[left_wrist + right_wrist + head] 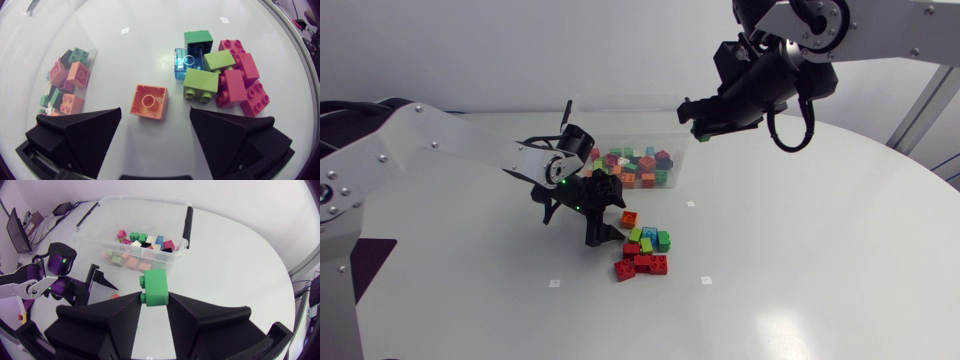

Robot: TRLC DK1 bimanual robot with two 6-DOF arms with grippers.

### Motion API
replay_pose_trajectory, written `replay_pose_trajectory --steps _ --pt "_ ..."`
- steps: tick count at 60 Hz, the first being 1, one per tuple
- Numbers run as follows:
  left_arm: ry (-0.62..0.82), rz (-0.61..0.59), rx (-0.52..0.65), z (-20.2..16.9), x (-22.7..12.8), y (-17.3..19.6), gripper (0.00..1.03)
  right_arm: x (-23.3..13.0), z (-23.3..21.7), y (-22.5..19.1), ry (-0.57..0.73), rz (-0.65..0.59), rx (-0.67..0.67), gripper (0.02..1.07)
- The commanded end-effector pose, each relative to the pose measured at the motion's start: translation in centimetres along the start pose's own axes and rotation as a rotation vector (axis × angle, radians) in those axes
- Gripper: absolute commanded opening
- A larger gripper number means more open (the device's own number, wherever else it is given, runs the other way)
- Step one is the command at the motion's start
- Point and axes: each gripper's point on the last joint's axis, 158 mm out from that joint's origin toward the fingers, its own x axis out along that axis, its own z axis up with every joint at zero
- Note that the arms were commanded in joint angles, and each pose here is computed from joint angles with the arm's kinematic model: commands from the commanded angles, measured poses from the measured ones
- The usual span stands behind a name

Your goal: Place the duplo bricks in the container

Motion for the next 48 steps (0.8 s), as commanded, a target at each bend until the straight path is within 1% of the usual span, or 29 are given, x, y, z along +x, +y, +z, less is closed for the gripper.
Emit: replay_pose_trajectory --steps 1,7,11,15,18,19,20,21,23,24,25,36,42,48 --pt "0.002 -0.036 0.05 -0.2 1.2 -0.6 0.96 -0.2 0.4 -0.4 -0.01 0.003 -0.008 0.4" --pt "-0.005 -0.043 0.055 0.0 1.3 -0.6 0.95 -0.2 1.0 -0.4 -0.022 0.005 -0.009 0.41" --pt "-0.016 -0.062 0.052 0.4 1.5 -0.8 0.88 0.0 1.7 -0.4 -0.032 0.011 -0.008 0.41" --pt "-0.015 -0.076 0.053 0.6 1.6 -1.0 0.84 0.2 2.4 -0.4 -0.052 0.015 -0.012 0.41" --pt "-0.016 -0.089 0.051 0.9 1.7 -1.2 0.72 0.5 3.0 -0.3 -0.072 0.017 -0.012 0.41" --pt "-0.019 -0.091 0.052 1.0 1.7 -1.2 0.65 0.7 3.4 -0.3 -0.085 0.019 -0.011 0.41" --pt "-0.019 -0.092 0.052 1.0 1.7 -1.2 0.6 0.9 3.6 -0.3 -0.09 0.019 -0.009 0.41" --pt "-0.02 -0.095 0.052 1.1 1.7 -1.3 0.53 1.1 3.8 -0.2 -0.096 0.021 -0.008 0.41" --pt "-0.019 -0.098 0.052 1.1 1.8 -1.4 0.43 1.5 4.0 -0.2 -0.097 0.022 -0.005 0.41" --pt "-0.019 -0.1 0.052 1.2 1.7 -1.5 0.33 1.8 4.3 -0.3 -0.1 0.021 -0.002 0.41" --pt "-0.019 -0.099 0.053 1.2 1.7 -1.4 0.29 2.0 4.5 -0.3 -0.107 0.022 -0.003 0.41" --pt "0.002 -0.137 0.029 0.7 0.3 -2.3 0.27 3.4 6.1 -0.1 -0.134 0.024 0.0 0.41" --pt "0.009 -0.134 0.017 0.6 -1.8 -2.6 0.26 3.7 6.9 0.3 -0.153 0.03 -0.003 0.41" --pt "0.007 -0.105 0.01 0.5 -3.9 -2.7 0.26 4.4 7.8 0.6 -0.163 0.034 -0.005 0.41"
